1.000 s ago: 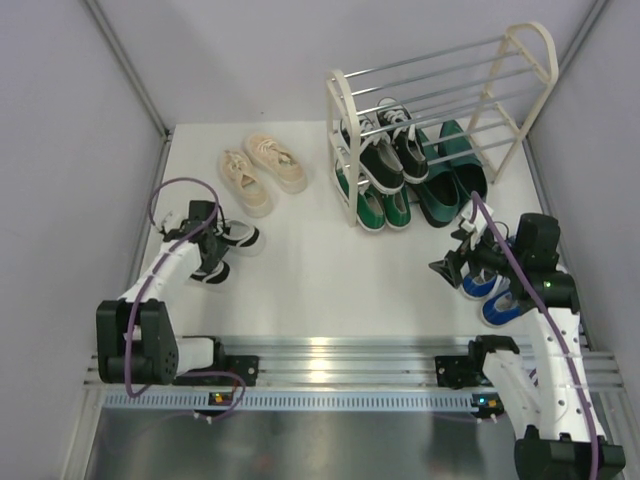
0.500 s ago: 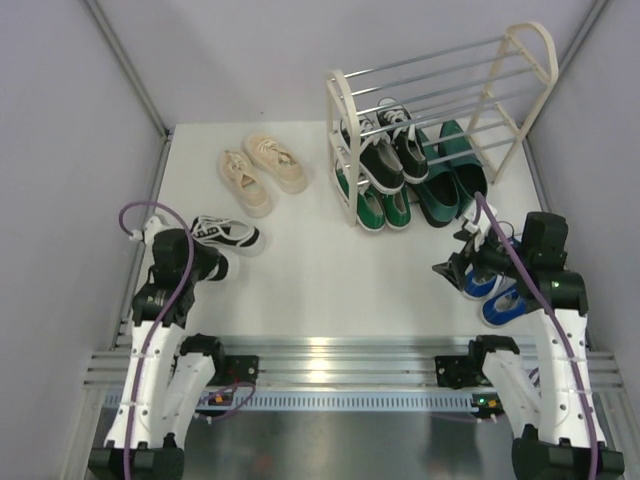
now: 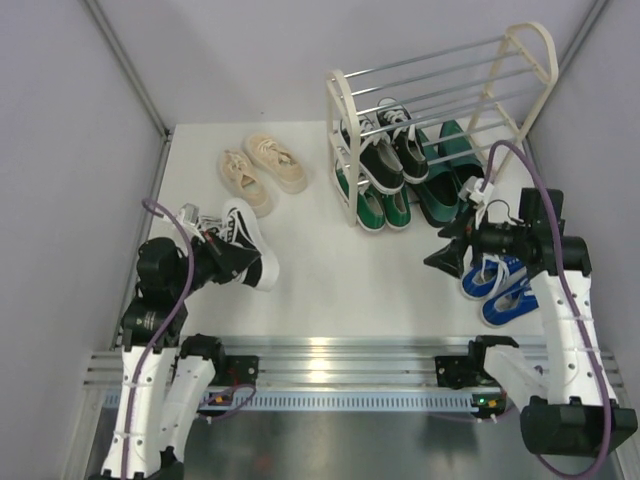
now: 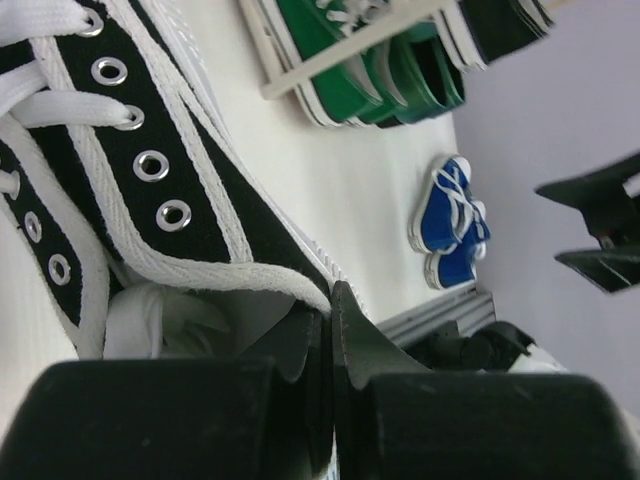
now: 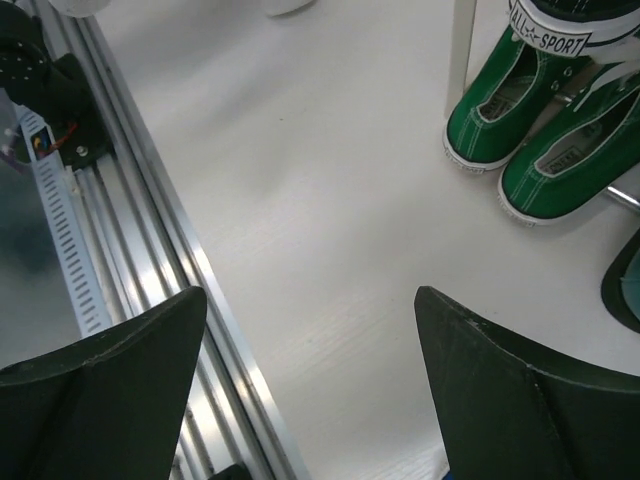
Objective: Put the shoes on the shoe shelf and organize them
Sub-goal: Pick up the shoe at the center of the board.
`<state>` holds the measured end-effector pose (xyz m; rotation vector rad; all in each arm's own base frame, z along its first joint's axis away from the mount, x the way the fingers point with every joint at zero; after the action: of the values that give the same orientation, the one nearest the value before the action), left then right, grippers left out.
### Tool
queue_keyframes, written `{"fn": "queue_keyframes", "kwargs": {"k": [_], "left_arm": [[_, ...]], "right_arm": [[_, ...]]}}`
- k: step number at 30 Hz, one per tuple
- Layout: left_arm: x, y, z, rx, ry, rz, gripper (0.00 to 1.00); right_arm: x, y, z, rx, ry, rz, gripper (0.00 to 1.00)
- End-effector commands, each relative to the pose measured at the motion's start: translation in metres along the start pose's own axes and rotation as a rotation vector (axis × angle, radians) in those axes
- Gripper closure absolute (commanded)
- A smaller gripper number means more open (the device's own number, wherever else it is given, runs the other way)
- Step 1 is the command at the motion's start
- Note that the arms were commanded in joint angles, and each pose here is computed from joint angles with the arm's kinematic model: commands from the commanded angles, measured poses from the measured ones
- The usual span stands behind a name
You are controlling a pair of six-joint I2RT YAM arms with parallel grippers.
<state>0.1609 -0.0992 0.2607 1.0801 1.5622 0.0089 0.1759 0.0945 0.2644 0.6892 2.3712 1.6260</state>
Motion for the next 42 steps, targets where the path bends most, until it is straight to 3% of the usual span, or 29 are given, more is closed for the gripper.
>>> {"fn": "queue_keyframes", "kwargs": {"k": [1,6,15,19,21,25,30,33,34,42], "left_arm": [[-0.053,0.012,-0.022,-0.034,-0.253,0.176,1.00],[-0.073,0.018,-0.028,-0.023,-0.328,0.213,1.00],[-0.076,0.023,-0.001,0.044,-0.289,0.237,1.00],[-0.102,-0.016,0.017,0.151,-0.323,0.331,1.00],[-0.109,-0.026,0.030,0.136,-0.273,0.392,1.00],[-0.135,-0.082,0.029,0.275,-0.336,0.500,1.00],[-0.156,-0.108,0.031,0.311,-0.362,0.547,1.00],[-0.173,-0.127,0.036,0.331,-0.403,0.565,1.00],[-0.182,-0.135,0.040,0.332,-0.424,0.572,1.00],[-0.228,-0.157,0.066,0.276,-0.529,0.552,1.00]], "right_arm": [[0.006,0.020,0.003,-0.049,0.070,0.071,0.15],[-0.004,0.024,0.006,-0.035,0.054,0.107,0.14],[-0.007,0.024,0.005,-0.033,0.017,0.092,0.13],[-0.008,0.022,0.005,-0.029,0.005,0.096,0.13],[-0.009,0.021,0.004,-0.022,-0.006,0.102,0.13],[-0.013,0.019,0.003,-0.014,-0.051,0.125,0.13],[-0.027,0.023,0.004,-0.036,-0.178,0.309,0.11],[-0.031,0.024,0.006,-0.058,-0.230,0.466,0.01],[-0.029,0.021,0.009,-0.067,-0.233,0.550,0.01],[-0.020,0.014,0.024,-0.063,-0.144,0.782,0.01]]}}
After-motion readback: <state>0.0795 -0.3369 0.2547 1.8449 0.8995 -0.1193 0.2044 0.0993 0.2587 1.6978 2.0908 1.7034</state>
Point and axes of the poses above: each gripper's point midway between its finger pads, its own z axis out along the fingers, its own x axis along the line the jaws close on, y = z × x, the point moved 4 cm from there along -z, back along the fingers, and after that the axes turned 3 degrees about -z, right-handed, at the moved point
